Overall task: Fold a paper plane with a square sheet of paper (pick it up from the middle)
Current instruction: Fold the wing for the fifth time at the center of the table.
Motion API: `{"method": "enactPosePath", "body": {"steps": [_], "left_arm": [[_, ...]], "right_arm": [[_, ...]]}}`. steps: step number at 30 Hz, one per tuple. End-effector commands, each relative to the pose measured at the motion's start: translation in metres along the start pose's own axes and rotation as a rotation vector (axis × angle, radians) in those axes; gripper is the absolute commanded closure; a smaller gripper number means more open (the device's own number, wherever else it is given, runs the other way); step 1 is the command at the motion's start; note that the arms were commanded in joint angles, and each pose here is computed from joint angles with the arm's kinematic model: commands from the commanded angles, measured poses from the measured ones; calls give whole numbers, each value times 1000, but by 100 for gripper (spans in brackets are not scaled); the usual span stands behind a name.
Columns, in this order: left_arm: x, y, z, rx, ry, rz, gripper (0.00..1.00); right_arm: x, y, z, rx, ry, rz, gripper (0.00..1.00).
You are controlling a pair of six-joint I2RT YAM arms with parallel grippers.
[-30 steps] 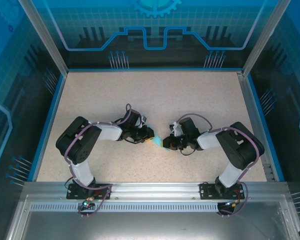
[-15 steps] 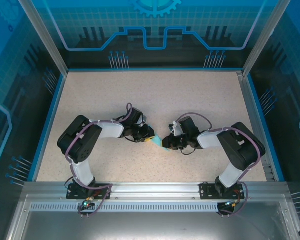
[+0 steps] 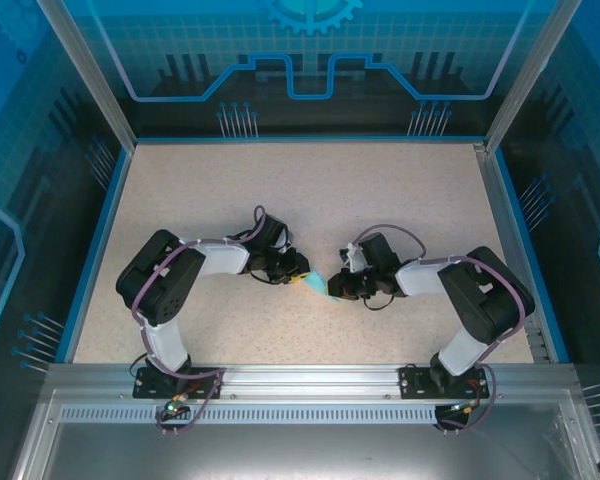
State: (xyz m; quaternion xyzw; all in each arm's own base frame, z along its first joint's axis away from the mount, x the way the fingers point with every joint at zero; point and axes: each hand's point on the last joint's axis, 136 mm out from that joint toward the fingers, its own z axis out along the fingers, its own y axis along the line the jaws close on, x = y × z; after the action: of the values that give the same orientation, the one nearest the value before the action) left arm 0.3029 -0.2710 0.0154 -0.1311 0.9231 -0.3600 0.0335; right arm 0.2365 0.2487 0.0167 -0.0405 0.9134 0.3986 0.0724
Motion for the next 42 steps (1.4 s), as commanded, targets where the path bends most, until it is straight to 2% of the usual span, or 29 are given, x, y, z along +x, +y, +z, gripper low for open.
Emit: {"method": "enactPosePath", "body": {"steps": [1,5,8,14,23,42], "left_arm": [[4,47,8,-172,-2,-75,77],[5,49,8,-188,3,-83,77],[5,51,7,-199,7,-91,77],[5,53,9,-214,13,-97,77],[6,57,9,-234,21,-101,77],[7,61,9,-260,28,-94,77]], "right_arm": [[1,-3,-17,58,-1,11,84],[-4,10,-35,166,-55,-83,77],[-3,19,-42,269,-80,-162,77],[6,41,-25,342,-27,-270,79],[6,32,1,388,38,-257,85],[10,4,-2,402,87,-179,86]]}}
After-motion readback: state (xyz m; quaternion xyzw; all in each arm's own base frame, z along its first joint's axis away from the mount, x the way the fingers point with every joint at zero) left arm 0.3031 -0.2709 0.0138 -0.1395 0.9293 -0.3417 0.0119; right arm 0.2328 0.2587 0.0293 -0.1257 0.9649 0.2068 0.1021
